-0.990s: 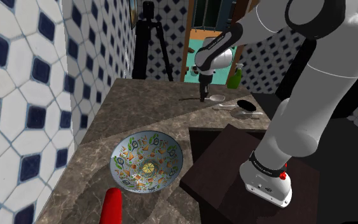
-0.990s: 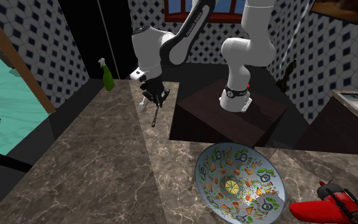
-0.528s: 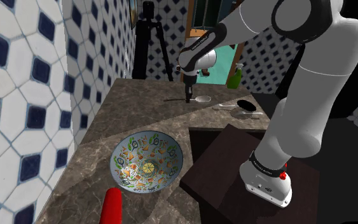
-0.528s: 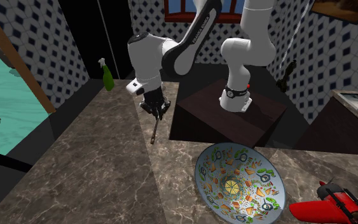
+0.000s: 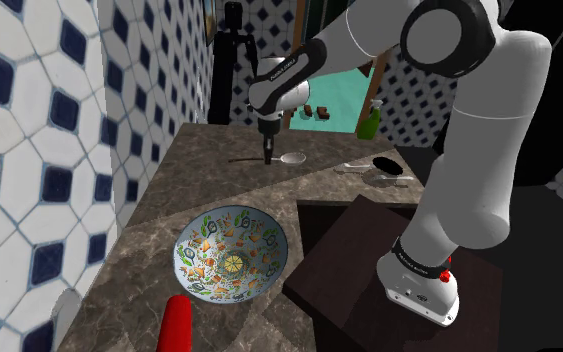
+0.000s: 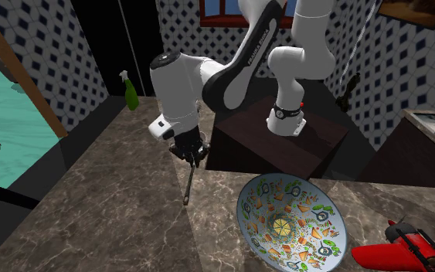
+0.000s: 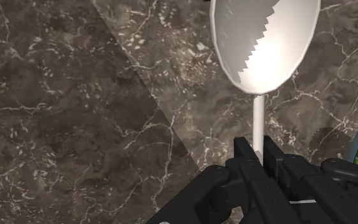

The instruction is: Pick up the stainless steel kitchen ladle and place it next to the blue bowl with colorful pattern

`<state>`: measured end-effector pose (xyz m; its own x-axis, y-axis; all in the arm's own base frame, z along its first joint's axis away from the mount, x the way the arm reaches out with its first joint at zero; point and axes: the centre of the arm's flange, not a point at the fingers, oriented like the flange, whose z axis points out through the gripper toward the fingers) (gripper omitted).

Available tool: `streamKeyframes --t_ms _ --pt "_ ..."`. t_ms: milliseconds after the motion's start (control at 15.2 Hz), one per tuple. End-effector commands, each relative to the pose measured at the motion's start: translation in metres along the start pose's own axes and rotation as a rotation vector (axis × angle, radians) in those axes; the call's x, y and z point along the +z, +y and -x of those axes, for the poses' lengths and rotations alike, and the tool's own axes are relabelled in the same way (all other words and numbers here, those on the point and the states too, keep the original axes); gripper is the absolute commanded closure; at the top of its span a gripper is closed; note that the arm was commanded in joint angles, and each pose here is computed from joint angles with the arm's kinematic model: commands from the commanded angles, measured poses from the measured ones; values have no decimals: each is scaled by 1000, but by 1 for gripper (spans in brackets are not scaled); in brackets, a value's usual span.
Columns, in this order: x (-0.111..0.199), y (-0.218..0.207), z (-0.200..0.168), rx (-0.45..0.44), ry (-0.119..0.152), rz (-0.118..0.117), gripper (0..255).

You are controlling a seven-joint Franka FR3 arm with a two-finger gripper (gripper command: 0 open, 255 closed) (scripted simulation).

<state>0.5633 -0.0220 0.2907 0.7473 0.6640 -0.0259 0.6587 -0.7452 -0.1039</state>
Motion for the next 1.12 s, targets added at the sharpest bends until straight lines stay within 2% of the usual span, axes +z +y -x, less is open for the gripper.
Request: streamKeyframes --t_ms 0,726,1056 --pt "1 -6 -27 1 0 -1 255" --pt "0 -38 -168 1 0 -1 255" --pt "26 -36 -169 1 0 -1 255"
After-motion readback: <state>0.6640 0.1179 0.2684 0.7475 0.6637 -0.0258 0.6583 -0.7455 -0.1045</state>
